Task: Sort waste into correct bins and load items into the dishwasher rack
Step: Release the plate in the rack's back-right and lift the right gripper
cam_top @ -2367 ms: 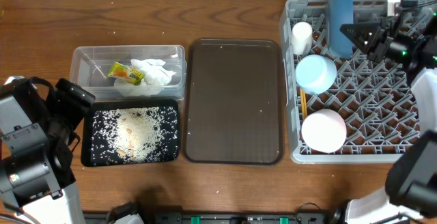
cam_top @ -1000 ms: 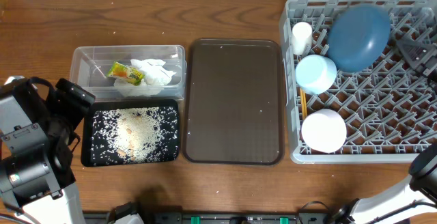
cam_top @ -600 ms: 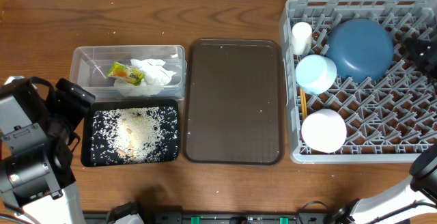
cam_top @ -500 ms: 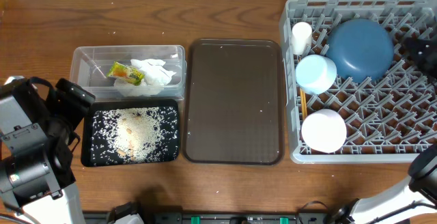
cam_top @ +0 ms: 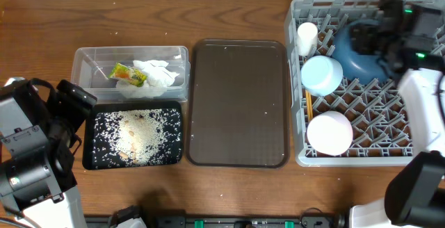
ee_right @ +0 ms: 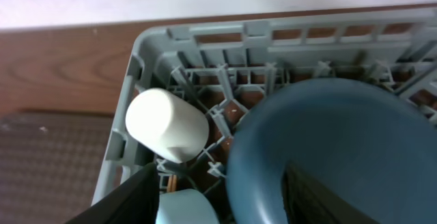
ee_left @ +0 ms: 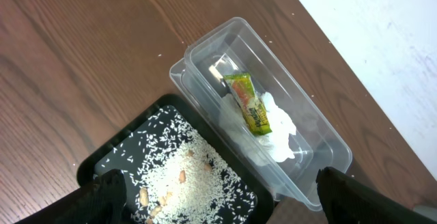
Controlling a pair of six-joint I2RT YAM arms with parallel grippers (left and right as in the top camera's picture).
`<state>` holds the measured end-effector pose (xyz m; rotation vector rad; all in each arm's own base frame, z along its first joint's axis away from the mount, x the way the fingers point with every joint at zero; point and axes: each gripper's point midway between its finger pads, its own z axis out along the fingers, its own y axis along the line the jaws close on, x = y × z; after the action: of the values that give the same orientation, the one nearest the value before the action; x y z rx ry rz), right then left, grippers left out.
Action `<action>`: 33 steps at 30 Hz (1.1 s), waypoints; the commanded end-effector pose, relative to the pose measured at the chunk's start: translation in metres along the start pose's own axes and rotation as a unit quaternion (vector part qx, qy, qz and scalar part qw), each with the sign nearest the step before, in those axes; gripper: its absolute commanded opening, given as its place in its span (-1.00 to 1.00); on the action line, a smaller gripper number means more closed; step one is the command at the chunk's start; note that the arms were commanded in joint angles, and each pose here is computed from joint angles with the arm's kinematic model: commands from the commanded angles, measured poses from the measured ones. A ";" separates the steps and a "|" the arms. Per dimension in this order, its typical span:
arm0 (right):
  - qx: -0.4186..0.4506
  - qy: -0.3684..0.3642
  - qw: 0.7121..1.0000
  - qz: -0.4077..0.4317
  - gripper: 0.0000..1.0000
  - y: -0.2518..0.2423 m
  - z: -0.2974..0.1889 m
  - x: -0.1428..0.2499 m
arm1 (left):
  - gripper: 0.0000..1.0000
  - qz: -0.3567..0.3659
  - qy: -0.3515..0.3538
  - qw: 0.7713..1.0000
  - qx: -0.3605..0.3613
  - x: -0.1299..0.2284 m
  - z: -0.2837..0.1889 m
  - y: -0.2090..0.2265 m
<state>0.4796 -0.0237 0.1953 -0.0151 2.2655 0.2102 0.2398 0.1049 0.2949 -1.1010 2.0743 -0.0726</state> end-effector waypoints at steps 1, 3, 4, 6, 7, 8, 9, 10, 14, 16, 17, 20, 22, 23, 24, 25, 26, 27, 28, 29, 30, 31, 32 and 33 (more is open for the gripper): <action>0.063 0.005 0.997 -0.044 0.20 -0.005 -0.003 -0.002 | 0.82 0.001 -0.004 1.000 0.000 -0.002 -0.001 0.000; 0.057 0.021 0.997 -0.045 0.45 0.001 -0.002 0.005 | 0.82 0.001 -0.004 1.000 0.000 -0.002 -0.002 0.000; 0.056 0.029 0.997 -0.045 0.98 0.002 -0.002 0.009 | 0.82 0.001 -0.004 1.000 0.000 -0.002 -0.002 0.000; 0.055 0.050 0.997 -0.036 0.98 0.002 -0.003 0.020 | 0.83 0.001 -0.004 1.000 0.000 -0.002 -0.001 0.000; 0.054 0.060 0.996 -0.034 0.98 0.002 -0.004 0.025 | 0.82 0.001 -0.004 1.000 0.000 -0.002 -0.001 0.000; 0.054 0.069 0.996 -0.033 0.99 0.002 -0.004 0.029 | 0.83 0.001 -0.004 1.000 0.000 -0.002 -0.001 0.000; 0.054 0.077 0.995 -0.031 0.98 0.002 -0.005 0.033 | 0.82 0.001 -0.004 1.000 0.000 -0.002 -0.001 0.000; 0.053 0.085 0.995 -0.030 0.99 0.002 -0.005 0.037 | 0.82 0.001 -0.004 1.000 0.000 -0.002 -0.001 0.000; 0.052 0.103 0.993 -0.027 0.99 0.003 -0.007 0.046 | 0.82 0.001 -0.004 1.000 0.000 -0.002 -0.001 0.000; 0.052 0.104 0.993 -0.026 0.99 0.003 -0.007 0.047 | 0.83 0.001 -0.004 1.000 0.000 -0.002 -0.001 0.000; 0.052 0.104 0.993 -0.026 0.98 0.003 -0.007 0.047 | 0.82 0.001 -0.004 1.000 0.000 -0.002 -0.001 0.000; 0.052 0.104 0.993 -0.026 0.98 0.003 -0.007 0.047 | 0.83 0.001 -0.004 1.000 0.000 -0.002 -0.001 0.000; 0.052 0.104 0.993 -0.026 0.99 0.003 -0.007 0.047 | 0.83 0.001 -0.004 1.000 0.000 -0.002 -0.001 0.000; 0.053 0.104 0.993 -0.026 0.99 0.002 -0.007 0.047 | 0.82 0.001 -0.004 1.000 0.000 -0.002 -0.001 0.000; 0.053 0.104 0.993 -0.026 0.99 0.002 -0.007 0.047 | 0.82 0.001 -0.004 1.000 0.000 -0.002 -0.001 0.000; 0.053 0.104 0.993 -0.026 0.99 0.002 -0.007 0.047 | 0.83 0.001 -0.004 1.000 0.000 -0.002 -0.001 0.000; 0.053 0.104 0.993 -0.026 0.98 0.002 -0.007 0.047 | 0.83 0.001 -0.004 1.000 0.000 -0.002 -0.001 0.000; 0.053 0.104 0.993 -0.026 0.98 0.002 -0.007 0.047 | 0.82 0.001 -0.004 1.000 0.000 -0.002 -0.001 0.000; 0.053 0.104 0.993 -0.026 0.99 0.002 -0.007 0.047 | 0.83 0.001 -0.004 1.000 0.000 -0.002 -0.001 0.000; 0.053 0.104 0.993 -0.026 0.98 0.002 -0.007 0.047 | 0.82 0.001 -0.004 1.000 0.000 -0.002 -0.001 0.000; 0.053 0.104 0.993 -0.026 0.99 0.002 -0.007 0.047 | 0.83 0.001 -0.004 1.000 0.000 -0.002 -0.001 0.000; 0.053 0.104 0.993 -0.026 0.99 0.002 -0.007 0.047 | 0.82 0.001 -0.004 1.000 0.000 -0.002 -0.001 0.000; 0.054 0.107 0.992 -0.026 0.98 0.002 -0.008 0.048 | 0.83 0.001 -0.004 1.000 0.000 -0.002 -0.001 0.000; 0.053 0.106 0.993 -0.026 0.98 0.004 -0.013 0.047 | 0.82 0.001 -0.004 1.000 0.000 -0.002 -0.001 0.000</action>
<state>0.4411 -0.0190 0.1552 -0.0339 2.5045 0.0761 0.2398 0.1049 0.2949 -1.1010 2.0743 -0.0726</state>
